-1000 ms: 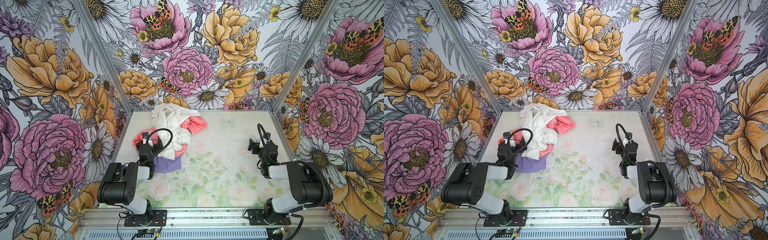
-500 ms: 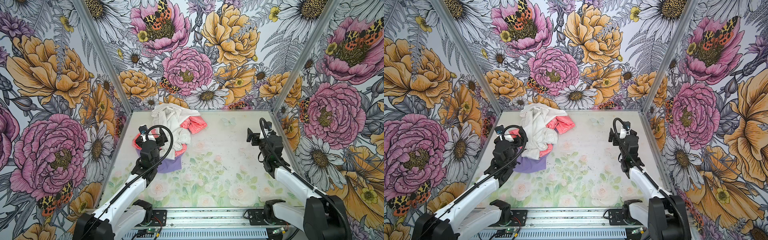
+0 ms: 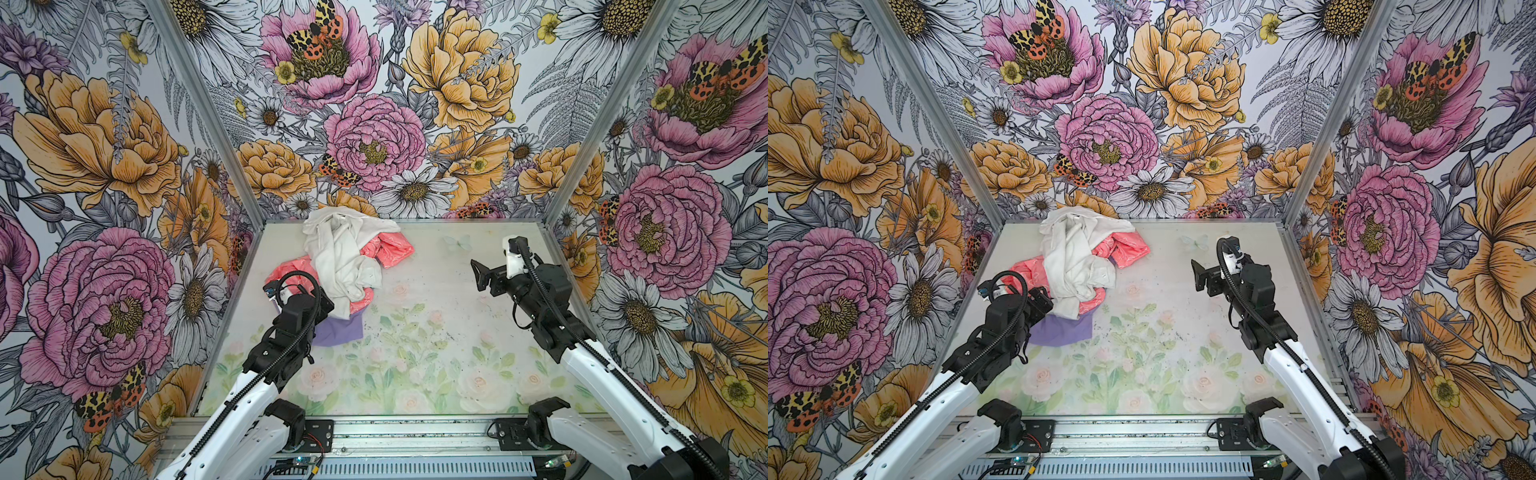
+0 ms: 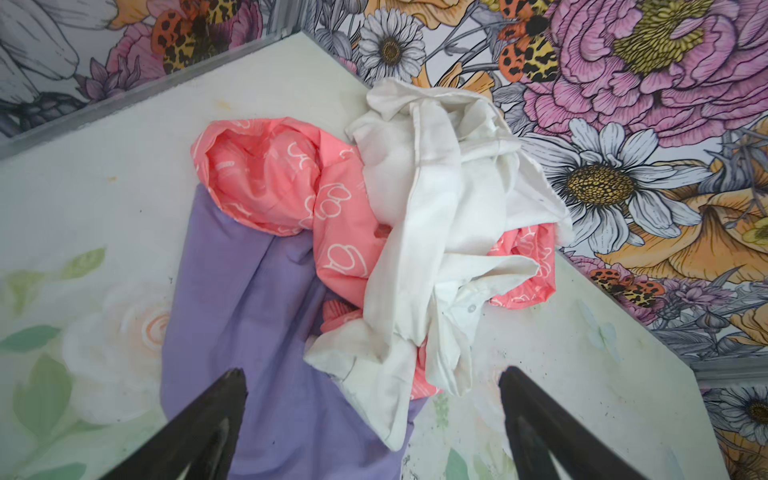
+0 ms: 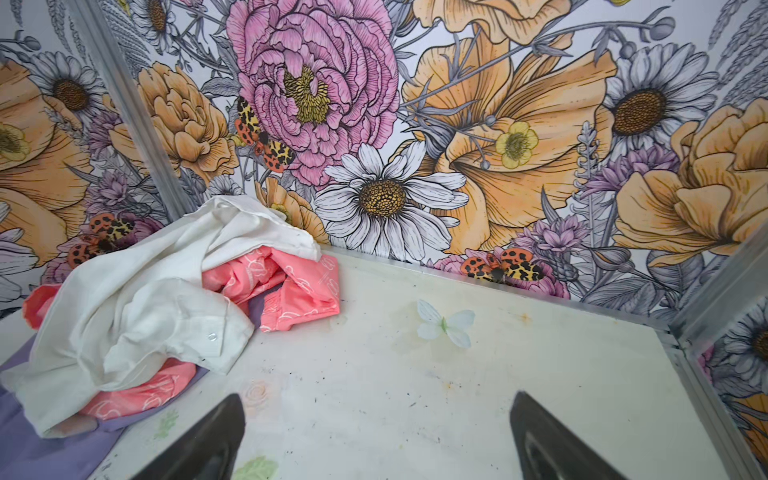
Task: Pick out a specific cloth from the pile
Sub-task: 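Reach the left gripper down to the purple cloth edge while the right arm rises, then close the left gripper on the purple cloth and lift it, then raise the purple cloth high with the left gripper, pulling it from the pile, then lower the purple cloth onto the open table area with the left gripper, then grasp the purple cloth with the right gripper beside the left gripper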
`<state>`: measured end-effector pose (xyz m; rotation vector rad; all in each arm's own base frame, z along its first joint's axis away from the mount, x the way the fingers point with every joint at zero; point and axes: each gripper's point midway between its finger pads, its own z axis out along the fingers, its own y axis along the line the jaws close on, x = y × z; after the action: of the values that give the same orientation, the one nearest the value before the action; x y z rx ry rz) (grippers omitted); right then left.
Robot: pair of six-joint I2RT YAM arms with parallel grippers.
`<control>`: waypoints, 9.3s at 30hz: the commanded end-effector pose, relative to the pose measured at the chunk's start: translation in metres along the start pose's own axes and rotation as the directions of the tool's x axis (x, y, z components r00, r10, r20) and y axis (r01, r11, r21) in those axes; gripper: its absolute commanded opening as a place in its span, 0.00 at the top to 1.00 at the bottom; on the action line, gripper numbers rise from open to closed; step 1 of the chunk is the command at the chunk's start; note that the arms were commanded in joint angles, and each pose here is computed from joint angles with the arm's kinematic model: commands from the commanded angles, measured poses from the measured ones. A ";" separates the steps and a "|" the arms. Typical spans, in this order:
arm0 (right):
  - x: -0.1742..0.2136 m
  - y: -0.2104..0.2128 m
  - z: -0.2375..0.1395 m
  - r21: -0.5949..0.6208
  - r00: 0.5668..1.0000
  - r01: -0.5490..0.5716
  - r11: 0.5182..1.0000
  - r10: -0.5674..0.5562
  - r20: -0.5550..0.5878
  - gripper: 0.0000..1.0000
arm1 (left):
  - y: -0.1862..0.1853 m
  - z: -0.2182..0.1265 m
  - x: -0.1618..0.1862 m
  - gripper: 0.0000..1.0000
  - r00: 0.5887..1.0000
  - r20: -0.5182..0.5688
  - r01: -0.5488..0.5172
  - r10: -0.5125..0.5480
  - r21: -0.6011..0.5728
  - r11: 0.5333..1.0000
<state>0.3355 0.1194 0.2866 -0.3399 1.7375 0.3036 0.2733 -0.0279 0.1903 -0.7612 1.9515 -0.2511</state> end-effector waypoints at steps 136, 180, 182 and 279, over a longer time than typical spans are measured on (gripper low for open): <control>0.003 0.055 -0.002 -0.128 0.998 -0.026 0.991 0.017 -0.068 0.01 | -0.121 -0.093 -0.250 1.00 0.904 0.423 -0.082 -0.065 0.320 0.944; -0.046 0.043 -0.031 -0.061 0.996 -0.044 0.997 0.049 0.079 0.01 | -0.386 -0.192 -0.262 1.00 0.870 0.488 -0.357 -0.071 0.722 0.592; -0.049 0.037 -0.034 -0.025 0.994 -0.048 0.999 0.051 0.092 0.01 | -0.409 -0.189 -0.252 1.00 0.880 0.471 -0.361 -0.065 0.750 0.554; 0.078 0.088 0.086 -0.280 0.927 -0.339 0.898 0.267 -0.265 0.20 | -0.291 -0.005 0.095 1.00 0.925 -0.105 -0.156 0.364 0.770 0.619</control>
<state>0.3550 0.2178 0.1680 -0.3359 2.0455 0.7485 0.3588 -0.3135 0.2410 0.0964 1.9845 -0.9134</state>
